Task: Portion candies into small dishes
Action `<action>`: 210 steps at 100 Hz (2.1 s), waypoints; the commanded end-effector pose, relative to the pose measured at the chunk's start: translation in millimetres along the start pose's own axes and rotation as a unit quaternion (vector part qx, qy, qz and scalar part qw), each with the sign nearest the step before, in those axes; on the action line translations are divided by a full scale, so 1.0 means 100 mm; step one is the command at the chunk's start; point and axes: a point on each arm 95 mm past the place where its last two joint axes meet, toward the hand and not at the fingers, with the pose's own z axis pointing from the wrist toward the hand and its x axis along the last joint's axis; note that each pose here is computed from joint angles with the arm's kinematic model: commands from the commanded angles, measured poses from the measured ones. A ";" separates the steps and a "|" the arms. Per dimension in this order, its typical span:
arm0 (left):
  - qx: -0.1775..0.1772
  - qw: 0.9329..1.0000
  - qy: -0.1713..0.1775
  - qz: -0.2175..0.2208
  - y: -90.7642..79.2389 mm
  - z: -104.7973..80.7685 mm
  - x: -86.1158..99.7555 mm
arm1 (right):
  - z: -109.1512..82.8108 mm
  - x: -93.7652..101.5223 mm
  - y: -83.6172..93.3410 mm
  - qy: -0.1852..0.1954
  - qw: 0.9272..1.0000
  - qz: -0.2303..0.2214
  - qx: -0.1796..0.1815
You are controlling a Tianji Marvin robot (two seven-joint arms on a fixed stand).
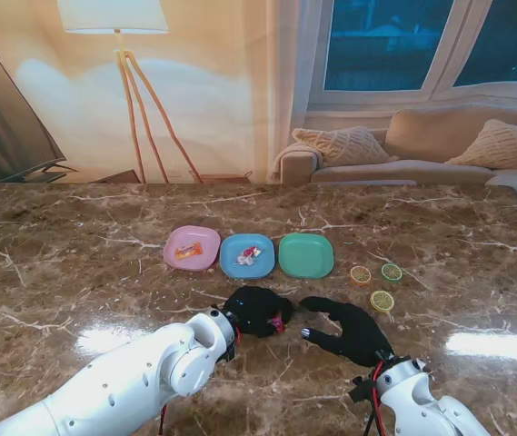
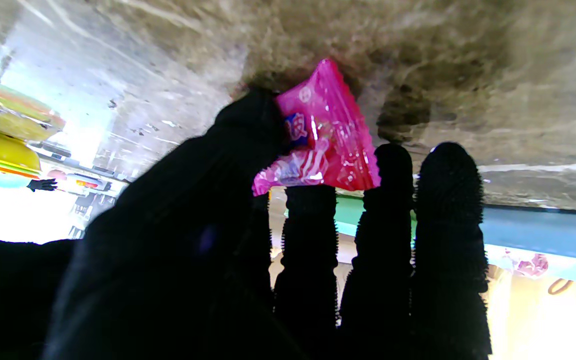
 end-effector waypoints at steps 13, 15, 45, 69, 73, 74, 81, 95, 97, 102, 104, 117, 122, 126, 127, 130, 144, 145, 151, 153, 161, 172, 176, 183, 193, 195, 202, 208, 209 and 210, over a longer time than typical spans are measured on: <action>-0.051 0.998 -0.018 -0.018 0.50 -0.23 -0.08 | -0.03 -0.02 -0.05 -0.006 1.000 0.005 0.010; -0.048 0.998 -0.018 -0.020 0.49 -0.23 -0.07 | -0.03 -0.02 -0.05 -0.006 1.000 0.005 0.010; -0.032 0.999 -0.017 -0.035 0.44 -0.25 -0.07 | -0.02 -0.02 -0.05 -0.006 1.000 0.005 0.009; -0.010 0.998 -0.025 -0.053 0.36 -0.27 -0.06 | -0.02 -0.02 -0.05 -0.005 1.000 0.005 0.009; -0.008 0.998 -0.027 -0.055 0.34 -0.27 -0.06 | -0.01 -0.02 -0.05 -0.005 1.000 0.005 0.008; -0.007 0.998 -0.028 -0.056 0.34 -0.27 -0.06 | -0.01 -0.02 -0.05 -0.005 1.000 0.005 0.008; -0.002 0.998 -0.029 -0.062 0.30 -0.27 -0.08 | -0.01 -0.02 -0.05 -0.005 1.000 0.005 0.008; 0.010 0.997 -0.033 -0.070 0.21 -0.29 -0.10 | -0.01 -0.02 -0.05 -0.006 1.000 0.005 0.008; 0.012 0.997 -0.034 -0.073 0.20 -0.30 -0.10 | -0.01 -0.02 -0.04 -0.006 1.000 0.005 0.008; 0.017 0.996 -0.037 -0.076 0.17 -0.31 -0.10 | -0.01 -0.02 -0.04 -0.006 1.000 0.005 0.008; 0.019 0.996 -0.039 -0.076 0.15 -0.31 -0.11 | -0.01 -0.02 -0.04 -0.006 1.000 0.005 0.008; 0.038 0.994 -0.055 -0.084 0.03 -0.35 -0.14 | -0.01 -0.02 -0.05 -0.006 1.000 0.005 0.009; 0.046 0.993 -0.063 -0.088 -0.04 -0.36 -0.16 | -0.01 -0.01 -0.05 -0.006 1.000 0.005 0.009; 0.053 0.992 -0.068 -0.089 -0.09 -0.38 -0.18 | -0.01 -0.01 -0.05 -0.005 1.000 0.005 0.009; 0.055 0.992 -0.070 -0.089 -0.11 -0.38 -0.18 | -0.01 -0.01 -0.05 -0.005 1.000 0.005 0.009; 0.059 0.992 -0.074 -0.088 -0.16 -0.39 -0.20 | -0.01 -0.01 -0.05 -0.005 1.000 0.005 0.009; 0.080 0.989 -0.095 -0.075 -0.42 -0.45 -0.31 | 0.00 -0.01 -0.05 -0.005 1.000 0.004 0.009; 0.081 0.989 -0.097 -0.074 -0.44 -0.45 -0.32 | 0.00 -0.01 -0.04 -0.005 1.000 0.004 0.009; 0.090 0.987 -0.111 -0.069 -0.55 -0.47 -0.39 | 0.00 -0.01 -0.04 -0.005 1.000 0.003 0.009; 0.092 0.987 -0.116 -0.067 -0.59 -0.47 -0.42 | 0.00 -0.01 -0.04 -0.005 1.000 0.002 0.009; 0.100 0.983 -0.139 -0.059 -0.74 -0.48 -0.56 | 0.00 -0.01 -0.03 -0.005 1.000 0.000 0.008; 0.104 0.977 -0.176 -0.052 -0.95 -0.49 -0.79 | 0.01 -0.01 0.00 -0.006 1.000 -0.006 0.009; 0.104 0.975 -0.189 -0.051 -1.01 -0.50 -0.86 | 0.01 -0.01 0.00 -0.006 1.000 -0.007 0.009; 0.105 0.971 -0.209 -0.053 -1.10 -0.49 -1.00 | 0.02 -0.01 0.02 -0.007 1.000 -0.008 0.009; 0.103 0.964 -0.235 -0.063 -1.19 -0.48 -1.16 | 0.02 -0.01 0.03 -0.007 1.000 -0.010 0.009; 0.102 0.963 -0.239 -0.063 -1.21 -0.48 -1.19 | 0.03 -0.01 0.03 -0.008 1.000 -0.010 0.010; 0.100 0.960 -0.253 -0.061 -1.25 -0.46 -1.30 | 0.03 -0.01 0.03 -0.009 1.000 -0.011 0.011; 0.097 0.958 -0.264 -0.062 -1.28 -0.43 -1.39 | 0.04 -0.01 0.04 -0.010 1.000 -0.011 0.012; 0.096 0.957 -0.265 -0.062 -1.28 -0.42 -1.41 | 0.04 -0.01 0.04 -0.010 1.000 -0.011 0.013; 0.095 0.957 -0.267 -0.062 -1.28 -0.42 -1.42 | 0.04 -0.01 0.04 -0.010 1.000 -0.012 0.013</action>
